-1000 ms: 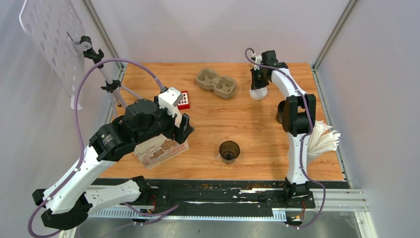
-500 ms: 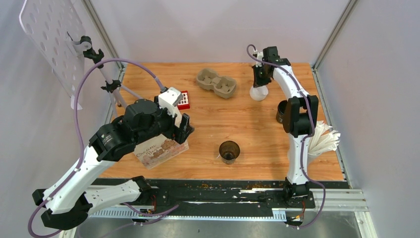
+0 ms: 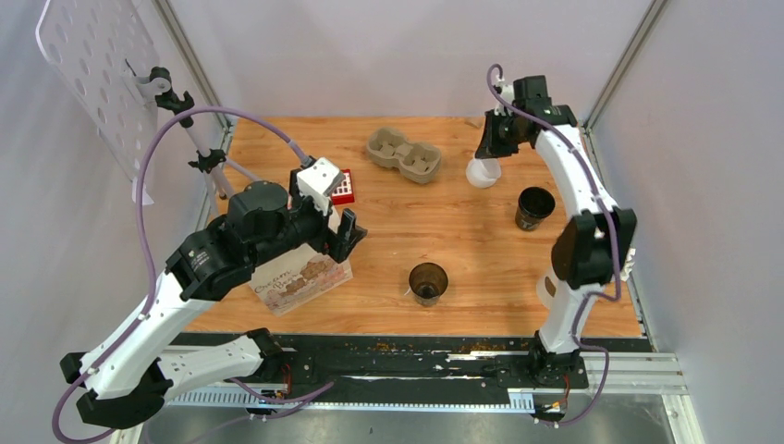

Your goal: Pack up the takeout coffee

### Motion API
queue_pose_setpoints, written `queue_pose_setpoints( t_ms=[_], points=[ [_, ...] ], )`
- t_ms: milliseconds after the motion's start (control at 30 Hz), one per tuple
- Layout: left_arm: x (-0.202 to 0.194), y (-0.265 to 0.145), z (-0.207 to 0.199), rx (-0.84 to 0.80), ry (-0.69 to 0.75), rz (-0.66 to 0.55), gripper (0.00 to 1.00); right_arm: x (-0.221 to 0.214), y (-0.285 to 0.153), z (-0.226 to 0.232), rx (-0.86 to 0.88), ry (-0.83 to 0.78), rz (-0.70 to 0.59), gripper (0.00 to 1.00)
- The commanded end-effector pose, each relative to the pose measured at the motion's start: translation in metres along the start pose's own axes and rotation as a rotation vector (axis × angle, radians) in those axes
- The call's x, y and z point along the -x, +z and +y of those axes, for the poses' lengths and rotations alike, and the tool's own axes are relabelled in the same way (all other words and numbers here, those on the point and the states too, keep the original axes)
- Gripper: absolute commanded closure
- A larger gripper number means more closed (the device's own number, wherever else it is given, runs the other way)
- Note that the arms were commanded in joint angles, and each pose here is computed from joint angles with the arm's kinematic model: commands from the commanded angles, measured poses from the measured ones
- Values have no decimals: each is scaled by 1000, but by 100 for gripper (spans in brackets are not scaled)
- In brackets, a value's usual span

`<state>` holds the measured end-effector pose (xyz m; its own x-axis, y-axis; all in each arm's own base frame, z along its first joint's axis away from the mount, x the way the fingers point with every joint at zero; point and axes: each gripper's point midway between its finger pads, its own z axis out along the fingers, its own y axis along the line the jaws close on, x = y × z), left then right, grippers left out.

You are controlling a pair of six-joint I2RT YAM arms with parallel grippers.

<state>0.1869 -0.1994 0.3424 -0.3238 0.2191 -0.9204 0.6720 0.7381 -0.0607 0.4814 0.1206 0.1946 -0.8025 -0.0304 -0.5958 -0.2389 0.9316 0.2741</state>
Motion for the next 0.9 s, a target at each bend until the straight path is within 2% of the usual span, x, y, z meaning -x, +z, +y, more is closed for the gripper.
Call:
queue_pose_setpoints(
  t_ms=[0,233,333,533,667,867],
  points=[
    [47,4,-15,-88,112,-194,1,4,-93,93,318,62,-141,100],
    [54,19,-45,-261,295,-383,0,-32,-204,187,756,94,-267,100],
    [58,28,-54,-302,346,-436,0,-49,-241,210,898,139,-313,100],
    [65,41,-79,-424,418,-534,0,-82,-282,249,1057,123,-312,100],
    [69,37,-94,-500,460,-597,0,-88,-300,256,1085,101,-335,100],
    [75,37,-95,-490,478,-649,0,-91,-307,260,1099,109,-335,100]
  ],
)
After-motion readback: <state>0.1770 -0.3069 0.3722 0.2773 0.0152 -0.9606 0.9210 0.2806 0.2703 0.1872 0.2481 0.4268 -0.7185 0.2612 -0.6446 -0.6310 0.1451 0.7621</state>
